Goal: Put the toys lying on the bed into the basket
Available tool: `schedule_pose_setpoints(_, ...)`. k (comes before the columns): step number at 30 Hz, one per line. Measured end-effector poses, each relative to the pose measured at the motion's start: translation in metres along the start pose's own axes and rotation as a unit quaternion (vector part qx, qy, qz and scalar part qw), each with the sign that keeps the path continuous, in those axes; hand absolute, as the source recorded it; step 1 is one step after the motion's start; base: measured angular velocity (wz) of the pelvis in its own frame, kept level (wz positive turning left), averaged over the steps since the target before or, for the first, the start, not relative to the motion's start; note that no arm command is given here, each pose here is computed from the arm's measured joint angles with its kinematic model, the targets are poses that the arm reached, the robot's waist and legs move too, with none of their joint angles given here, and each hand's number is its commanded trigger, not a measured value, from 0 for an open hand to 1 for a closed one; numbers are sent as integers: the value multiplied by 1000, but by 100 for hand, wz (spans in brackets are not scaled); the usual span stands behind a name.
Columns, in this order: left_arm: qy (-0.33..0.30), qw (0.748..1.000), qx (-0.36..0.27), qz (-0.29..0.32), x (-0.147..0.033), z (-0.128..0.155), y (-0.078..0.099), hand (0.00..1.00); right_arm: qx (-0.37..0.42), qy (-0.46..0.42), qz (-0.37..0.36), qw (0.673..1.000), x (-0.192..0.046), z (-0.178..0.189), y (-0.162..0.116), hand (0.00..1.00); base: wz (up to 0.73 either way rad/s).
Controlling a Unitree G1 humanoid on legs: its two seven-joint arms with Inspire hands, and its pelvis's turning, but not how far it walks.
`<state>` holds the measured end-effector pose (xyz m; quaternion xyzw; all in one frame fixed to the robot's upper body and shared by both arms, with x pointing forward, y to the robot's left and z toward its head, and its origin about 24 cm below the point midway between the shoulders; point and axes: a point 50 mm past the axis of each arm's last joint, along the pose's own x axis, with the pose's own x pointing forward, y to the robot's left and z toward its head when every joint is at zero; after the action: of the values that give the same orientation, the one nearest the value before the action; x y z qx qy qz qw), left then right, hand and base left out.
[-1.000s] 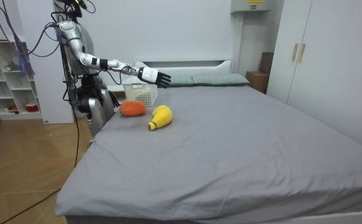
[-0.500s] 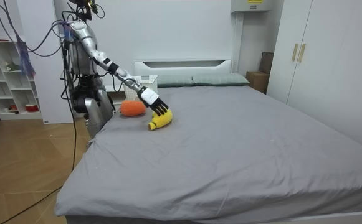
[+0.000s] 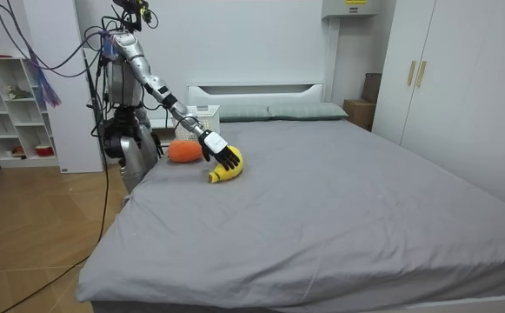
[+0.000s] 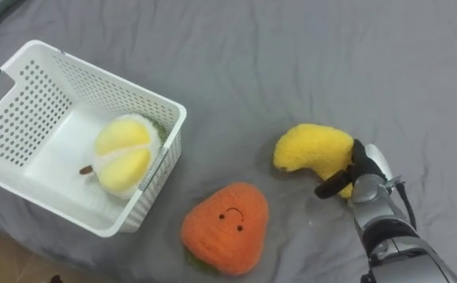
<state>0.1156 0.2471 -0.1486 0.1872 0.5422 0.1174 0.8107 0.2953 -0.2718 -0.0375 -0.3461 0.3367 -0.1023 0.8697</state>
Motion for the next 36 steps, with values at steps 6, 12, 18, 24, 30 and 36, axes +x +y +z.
schedule_pose_setpoints(6,-6,1000,7,-14,0,4,-3,0,-2,-2,-27,1000,1,0,-8,100,2)
schedule_pose_setpoints(12,-5,1000,16,-18,0,3,-5,0,-9,-2,-44,999,2,-2,-18,100,0)
schedule_pose_setpoints(18,-2,1000,16,-18,0,2,-5,0,-17,1,-42,999,2,-3,-18,100,0)
schedule_pose_setpoints(24,1,1000,15,-14,0,0,-3,0,-17,3,-46,999,2,-5,-21,100,4)
schedule_pose_setpoints(30,16,1000,24,1,1,-13,11,0,-13,30,-57,998,1,-23,-23,100,14)
schedule_pose_setpoints(36,29,999,29,-2,0,-21,13,0,-18,46,-64,997,-1,-35,-21,100,12)
